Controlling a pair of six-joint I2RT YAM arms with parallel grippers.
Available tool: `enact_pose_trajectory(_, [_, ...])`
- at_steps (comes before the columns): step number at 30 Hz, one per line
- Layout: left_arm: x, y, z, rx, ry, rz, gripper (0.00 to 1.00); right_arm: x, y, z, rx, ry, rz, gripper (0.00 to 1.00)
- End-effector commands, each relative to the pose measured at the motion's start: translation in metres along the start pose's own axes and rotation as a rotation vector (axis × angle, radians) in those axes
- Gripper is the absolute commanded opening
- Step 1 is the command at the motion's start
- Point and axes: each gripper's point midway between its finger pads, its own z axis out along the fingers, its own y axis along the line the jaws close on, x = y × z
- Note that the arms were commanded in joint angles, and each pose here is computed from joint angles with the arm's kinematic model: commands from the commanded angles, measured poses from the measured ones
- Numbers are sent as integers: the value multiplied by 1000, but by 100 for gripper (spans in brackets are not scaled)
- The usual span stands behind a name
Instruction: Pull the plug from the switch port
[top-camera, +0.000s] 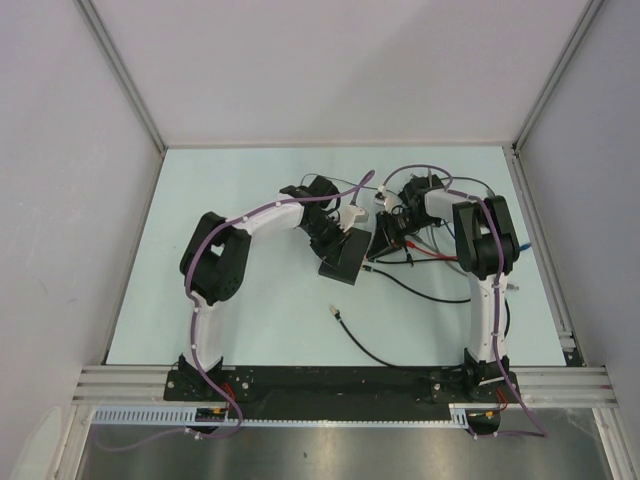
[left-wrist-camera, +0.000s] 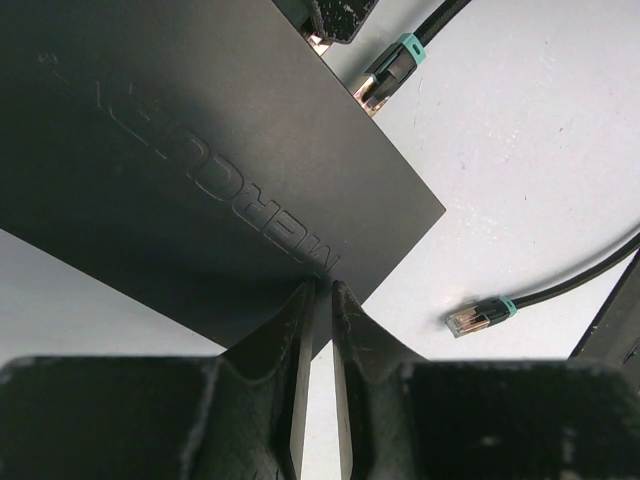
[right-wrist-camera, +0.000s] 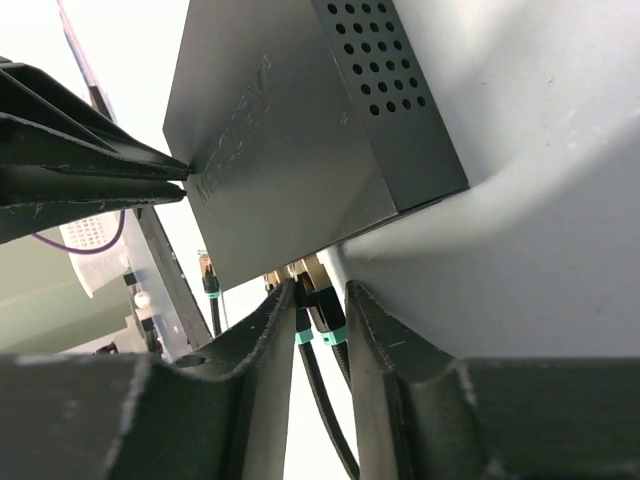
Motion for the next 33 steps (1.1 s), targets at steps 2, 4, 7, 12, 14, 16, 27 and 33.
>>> enact_pose_trajectory(2, [24, 16, 14, -54, 75, -13, 19, 17, -22, 10, 47, 60, 8, 20])
enact_pose_trajectory(4, [24, 15, 15, -52, 75, -12, 20, 20, -24, 12, 53, 71, 9, 14])
enact_pose_trajectory(7, [23, 16, 15, -55, 74, -9, 19, 24, -29, 13, 66, 84, 17, 6])
enact_pose_trajectory(12, [23, 16, 15, -53, 74, -9, 20, 22, -30, 11, 51, 78, 31, 0])
enact_pose_trajectory(14, [23, 16, 15, -54, 72, -7, 19, 15, -29, 8, 50, 66, 21, 0])
enact_pose_trajectory(16, [24, 16, 15, -53, 74, -9, 19, 7, -32, 3, 54, 52, 23, 0])
enact_pose_trajectory(27, [24, 14, 17, -49, 80, -1, 19, 28, -39, -1, 72, 121, 36, 0])
enact_pose_trajectory(33, [24, 14, 17, -51, 80, 0, 19, 8, -43, -10, 82, 100, 34, 0])
